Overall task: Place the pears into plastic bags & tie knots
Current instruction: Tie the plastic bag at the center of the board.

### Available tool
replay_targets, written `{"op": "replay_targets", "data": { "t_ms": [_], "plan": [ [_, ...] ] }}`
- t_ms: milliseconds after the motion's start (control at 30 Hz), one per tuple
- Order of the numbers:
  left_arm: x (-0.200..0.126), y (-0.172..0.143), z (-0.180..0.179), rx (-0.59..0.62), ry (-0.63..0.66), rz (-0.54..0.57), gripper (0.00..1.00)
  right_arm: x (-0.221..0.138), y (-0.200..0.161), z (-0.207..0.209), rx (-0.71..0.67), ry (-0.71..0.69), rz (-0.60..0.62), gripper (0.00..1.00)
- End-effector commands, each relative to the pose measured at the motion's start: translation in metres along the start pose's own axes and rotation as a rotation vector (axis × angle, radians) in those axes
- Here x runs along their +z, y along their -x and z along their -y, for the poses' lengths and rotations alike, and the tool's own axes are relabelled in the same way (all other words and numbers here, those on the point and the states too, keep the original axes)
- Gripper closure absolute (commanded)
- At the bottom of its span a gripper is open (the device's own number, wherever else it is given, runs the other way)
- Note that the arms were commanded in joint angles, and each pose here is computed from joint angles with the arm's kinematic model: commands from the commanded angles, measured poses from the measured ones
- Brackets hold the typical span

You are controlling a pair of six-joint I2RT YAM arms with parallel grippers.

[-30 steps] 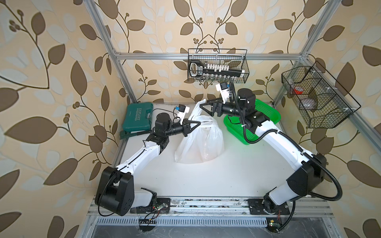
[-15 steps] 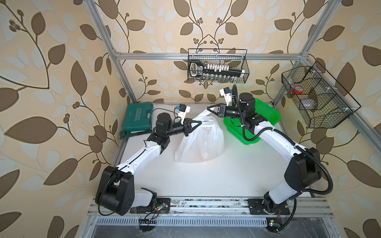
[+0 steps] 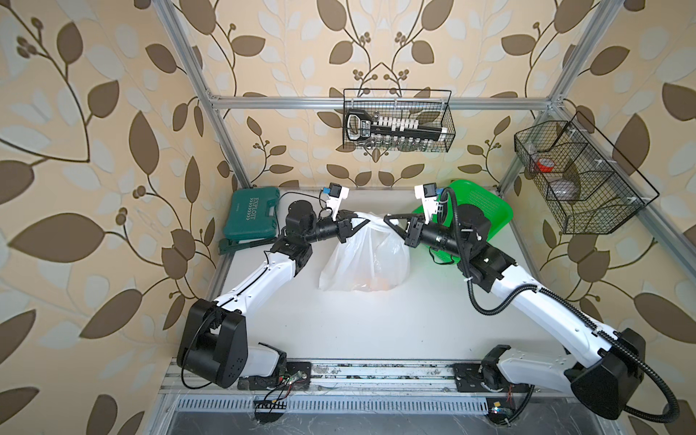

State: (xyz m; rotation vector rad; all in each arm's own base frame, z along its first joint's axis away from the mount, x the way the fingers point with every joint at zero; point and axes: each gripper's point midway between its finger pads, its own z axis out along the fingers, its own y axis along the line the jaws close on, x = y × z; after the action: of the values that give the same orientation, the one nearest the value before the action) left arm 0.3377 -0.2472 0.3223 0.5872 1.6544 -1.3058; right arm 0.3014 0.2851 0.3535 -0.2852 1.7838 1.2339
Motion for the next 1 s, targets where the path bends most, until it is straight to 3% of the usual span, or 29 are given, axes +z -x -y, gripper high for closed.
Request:
{"op": "replay_targets", "data": {
  "t_ms": [0,200,467,667,967],
  "plan": [
    [-0.005,0.018,-0.009,-0.007,0.04,0.05,1.0,0.002,-0.03,0.039,0.04,-0.14,0.014,1.0],
    [-0.007,0.014,-0.003,-0.005,0.015,0.037,1.0,0.01,-0.06,0.088,0.089,-0.286,0.028,1.0],
    [-0.003,0.006,0.003,-0.036,-0.053,-0.01,1.0,0.036,-0.064,0.102,0.106,-0.3,0.001,1.0],
    [-0.004,0.0,0.006,-0.062,-0.065,-0.041,0.61,0.038,-0.06,0.101,0.105,-0.297,0.014,1.0],
    [-0.007,-0.01,0.013,-0.08,-0.109,-0.073,0.42,0.04,-0.061,0.1,0.105,-0.29,0.008,1.0]
  ]
}}
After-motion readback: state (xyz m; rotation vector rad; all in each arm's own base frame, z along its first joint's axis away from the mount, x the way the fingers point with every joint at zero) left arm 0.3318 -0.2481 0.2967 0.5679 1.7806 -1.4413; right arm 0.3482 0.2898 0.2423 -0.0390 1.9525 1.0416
